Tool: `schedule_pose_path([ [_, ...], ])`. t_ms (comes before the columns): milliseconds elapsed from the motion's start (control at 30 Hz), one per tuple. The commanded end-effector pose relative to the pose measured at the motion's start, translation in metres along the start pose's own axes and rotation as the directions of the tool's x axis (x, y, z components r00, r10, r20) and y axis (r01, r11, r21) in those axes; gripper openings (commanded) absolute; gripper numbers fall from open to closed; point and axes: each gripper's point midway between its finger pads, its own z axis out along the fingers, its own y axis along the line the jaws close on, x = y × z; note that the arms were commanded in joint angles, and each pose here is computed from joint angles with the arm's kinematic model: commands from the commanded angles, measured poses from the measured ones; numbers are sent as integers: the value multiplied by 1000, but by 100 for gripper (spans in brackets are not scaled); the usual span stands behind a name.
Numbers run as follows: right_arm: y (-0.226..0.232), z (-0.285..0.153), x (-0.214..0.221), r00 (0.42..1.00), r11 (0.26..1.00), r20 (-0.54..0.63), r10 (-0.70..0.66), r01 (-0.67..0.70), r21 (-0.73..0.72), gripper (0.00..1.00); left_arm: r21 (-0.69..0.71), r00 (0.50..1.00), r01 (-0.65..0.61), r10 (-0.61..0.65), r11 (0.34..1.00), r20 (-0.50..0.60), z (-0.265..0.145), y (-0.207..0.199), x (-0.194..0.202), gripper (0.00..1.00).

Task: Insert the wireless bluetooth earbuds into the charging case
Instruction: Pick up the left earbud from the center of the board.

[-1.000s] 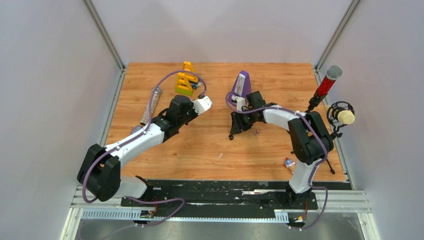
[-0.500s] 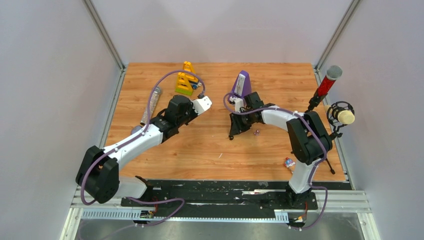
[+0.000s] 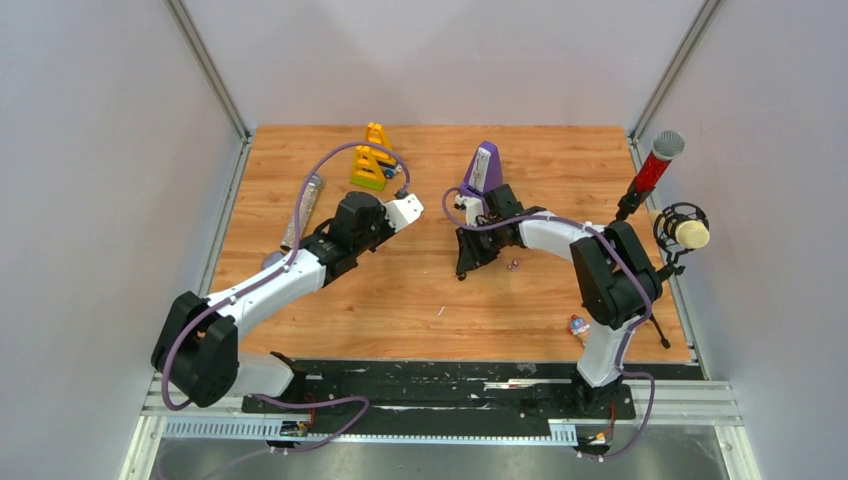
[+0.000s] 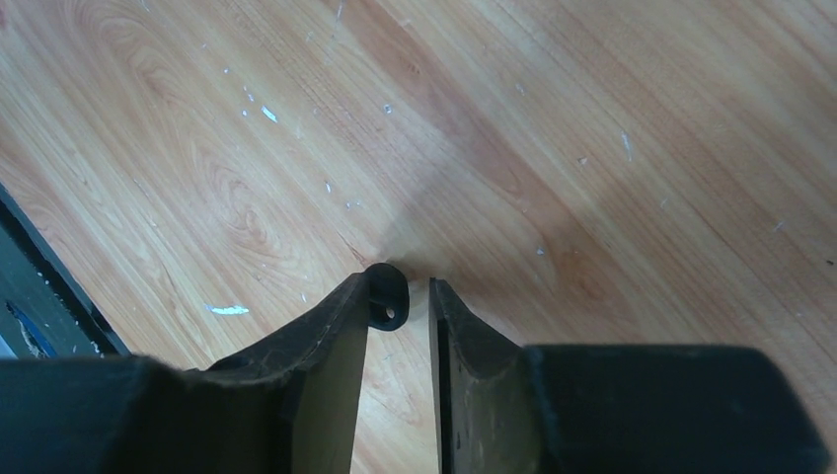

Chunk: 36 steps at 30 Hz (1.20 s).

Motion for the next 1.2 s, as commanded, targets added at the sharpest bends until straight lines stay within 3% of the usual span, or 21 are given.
schedule_pose_path([
  [0, -5, -16, -10, 1000, 999, 25, -11, 10, 46, 32, -30, 997, 28, -26, 999, 73, -8, 8, -19, 0],
  [267, -20, -31, -7, 994, 995, 39, 104, -104, 5, 33, -31, 997, 25, -23, 999, 73, -9, 9, -19, 0],
  [733, -5, -13, 13, 992, 990, -51, 120, -123, -72, 28, -43, 997, 22, -19, 999, 72, -9, 11, -19, 0],
  [1167, -6, 2, 20, 989, 991, -92, 119, -123, -43, 28, -51, 997, 21, -17, 998, 80, -10, 13, -21, 0],
])
